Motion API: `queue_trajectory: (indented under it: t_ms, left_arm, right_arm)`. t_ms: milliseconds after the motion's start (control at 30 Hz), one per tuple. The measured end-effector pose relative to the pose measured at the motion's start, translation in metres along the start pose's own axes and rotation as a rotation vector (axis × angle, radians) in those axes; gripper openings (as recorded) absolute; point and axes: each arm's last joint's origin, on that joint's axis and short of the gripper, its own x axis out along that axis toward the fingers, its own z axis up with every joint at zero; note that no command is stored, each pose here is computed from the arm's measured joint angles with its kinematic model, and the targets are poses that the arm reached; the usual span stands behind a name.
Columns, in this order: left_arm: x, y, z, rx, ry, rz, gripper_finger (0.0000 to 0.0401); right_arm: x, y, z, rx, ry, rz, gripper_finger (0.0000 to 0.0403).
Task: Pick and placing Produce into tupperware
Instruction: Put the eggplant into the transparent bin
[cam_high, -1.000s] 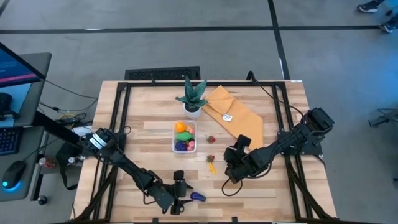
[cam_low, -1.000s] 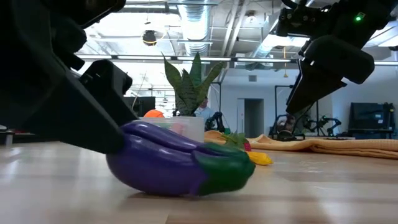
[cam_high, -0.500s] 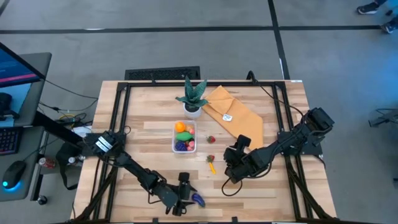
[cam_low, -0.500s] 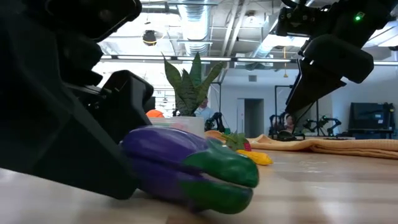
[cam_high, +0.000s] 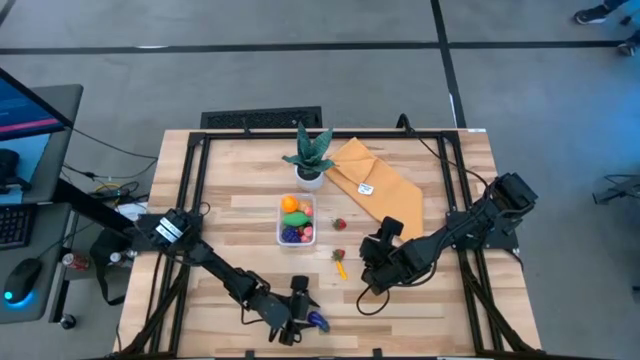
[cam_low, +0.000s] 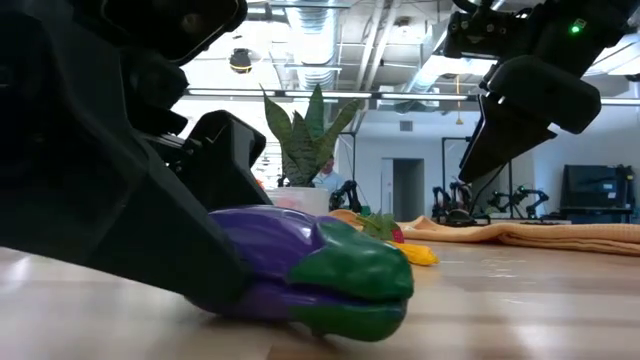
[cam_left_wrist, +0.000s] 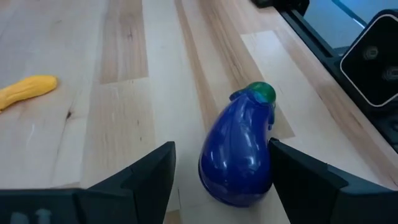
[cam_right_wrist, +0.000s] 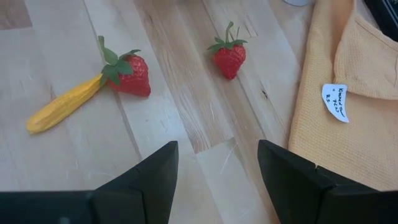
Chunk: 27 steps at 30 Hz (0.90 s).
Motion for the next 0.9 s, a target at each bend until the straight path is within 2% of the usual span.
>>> queue_trajectory:
  t_ms: [233, 633, 900]
  left_arm:
    - [0.0004, 0.0010, 0.0008, 0.001, -0.007, 0.001, 0.0238]
    - [0.0003, 0.0011, 0.0007, 0.003, -0.006, 0.001, 0.0184]
    - [0.0003, 0.0011, 0.0007, 0.004, -0.006, 0.001, 0.0165]
  right_arm:
    - [0.0000, 0.0000, 0.0000, 0.000, 0.000, 0.000, 0.0214]
    - [0.0000, 0.0000, 0.0000, 0.000, 0.000, 0.000, 0.0214]
    - [0.0000, 0.0000, 0.0000, 0.000, 0.000, 0.000, 0.0214]
